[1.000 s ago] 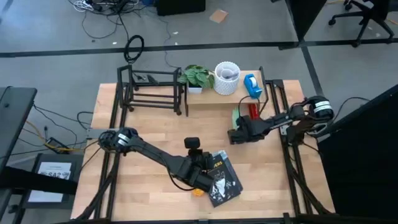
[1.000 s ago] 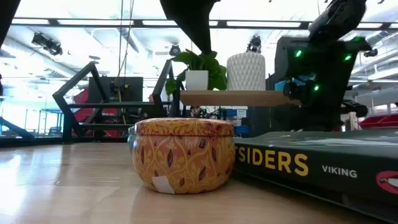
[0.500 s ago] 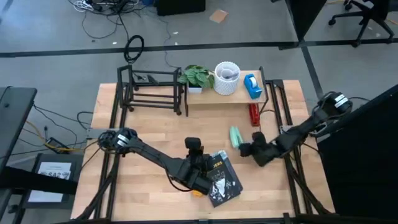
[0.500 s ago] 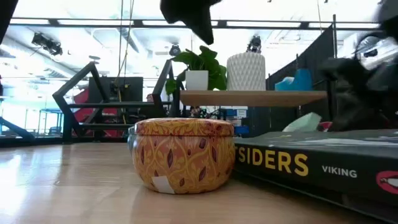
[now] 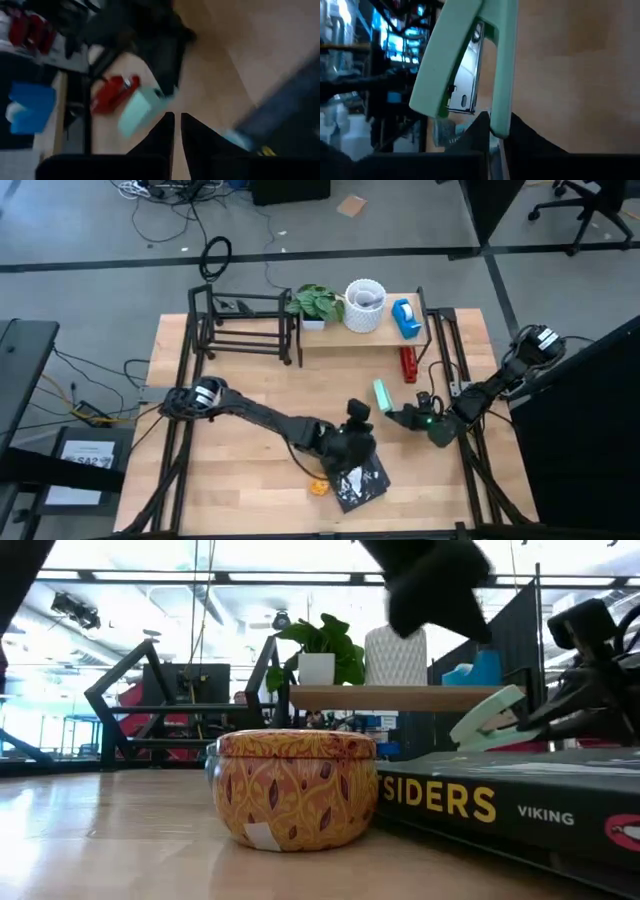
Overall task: Stock shelves
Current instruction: Put the green stapler under the shelf
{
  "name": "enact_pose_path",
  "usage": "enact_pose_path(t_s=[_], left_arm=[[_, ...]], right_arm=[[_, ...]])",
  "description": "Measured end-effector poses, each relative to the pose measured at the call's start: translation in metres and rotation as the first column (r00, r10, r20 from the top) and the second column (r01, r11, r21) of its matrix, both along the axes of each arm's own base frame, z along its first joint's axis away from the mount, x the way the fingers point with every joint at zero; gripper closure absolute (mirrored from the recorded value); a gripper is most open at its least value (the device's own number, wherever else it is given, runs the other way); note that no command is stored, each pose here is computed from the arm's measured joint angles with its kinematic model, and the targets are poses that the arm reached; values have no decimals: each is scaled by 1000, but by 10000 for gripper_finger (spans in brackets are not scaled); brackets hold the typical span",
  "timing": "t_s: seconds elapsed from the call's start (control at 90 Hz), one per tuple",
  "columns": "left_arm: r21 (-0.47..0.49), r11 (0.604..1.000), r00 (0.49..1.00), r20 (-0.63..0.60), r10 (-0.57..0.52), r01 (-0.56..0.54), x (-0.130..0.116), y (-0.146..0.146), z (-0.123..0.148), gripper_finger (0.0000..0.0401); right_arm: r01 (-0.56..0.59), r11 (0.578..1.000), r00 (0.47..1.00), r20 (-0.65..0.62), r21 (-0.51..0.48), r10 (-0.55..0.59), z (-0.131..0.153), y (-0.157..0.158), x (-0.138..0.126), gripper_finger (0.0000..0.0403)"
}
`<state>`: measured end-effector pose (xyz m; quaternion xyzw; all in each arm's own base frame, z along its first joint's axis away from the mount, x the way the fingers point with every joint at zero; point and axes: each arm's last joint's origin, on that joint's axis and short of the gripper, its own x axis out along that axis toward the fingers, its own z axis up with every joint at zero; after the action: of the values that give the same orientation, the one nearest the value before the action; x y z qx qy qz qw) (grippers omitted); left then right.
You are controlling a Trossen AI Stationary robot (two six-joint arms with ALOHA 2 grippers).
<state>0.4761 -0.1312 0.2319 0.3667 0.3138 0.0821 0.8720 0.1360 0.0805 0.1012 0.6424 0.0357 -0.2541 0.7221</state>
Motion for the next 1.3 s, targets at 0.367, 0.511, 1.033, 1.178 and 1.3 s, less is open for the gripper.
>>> enact_pose_path(t_s=[0.367, 0.511, 1.033, 1.178, 1.3], left_arm=[[-135, 988, 997, 34, -73, 77, 10, 40, -22, 384], [-158, 983, 995, 48, -87, 94, 13, 44, -22, 384], [-166, 985, 999, 16, -45, 47, 18, 55, -40, 384], [-156, 988, 1000, -5, -2, 1, 17, 60, -42, 384], [-15, 989, 983, -115, 143, -146, 6, 65, -46, 387]], right_arm=[[16, 987, 999, 32, 159, -22, 4, 4, 5, 396], [-4, 975, 999, 42, 222, -5, 8, 8, 9, 395], [-107, 980, 994, 43, 168, 101, 13, 17, 9, 262], [-150, 981, 988, 56, 125, 144, 16, 24, 5, 240], [-209, 978, 978, 27, 23, 208, 22, 30, 8, 242]])
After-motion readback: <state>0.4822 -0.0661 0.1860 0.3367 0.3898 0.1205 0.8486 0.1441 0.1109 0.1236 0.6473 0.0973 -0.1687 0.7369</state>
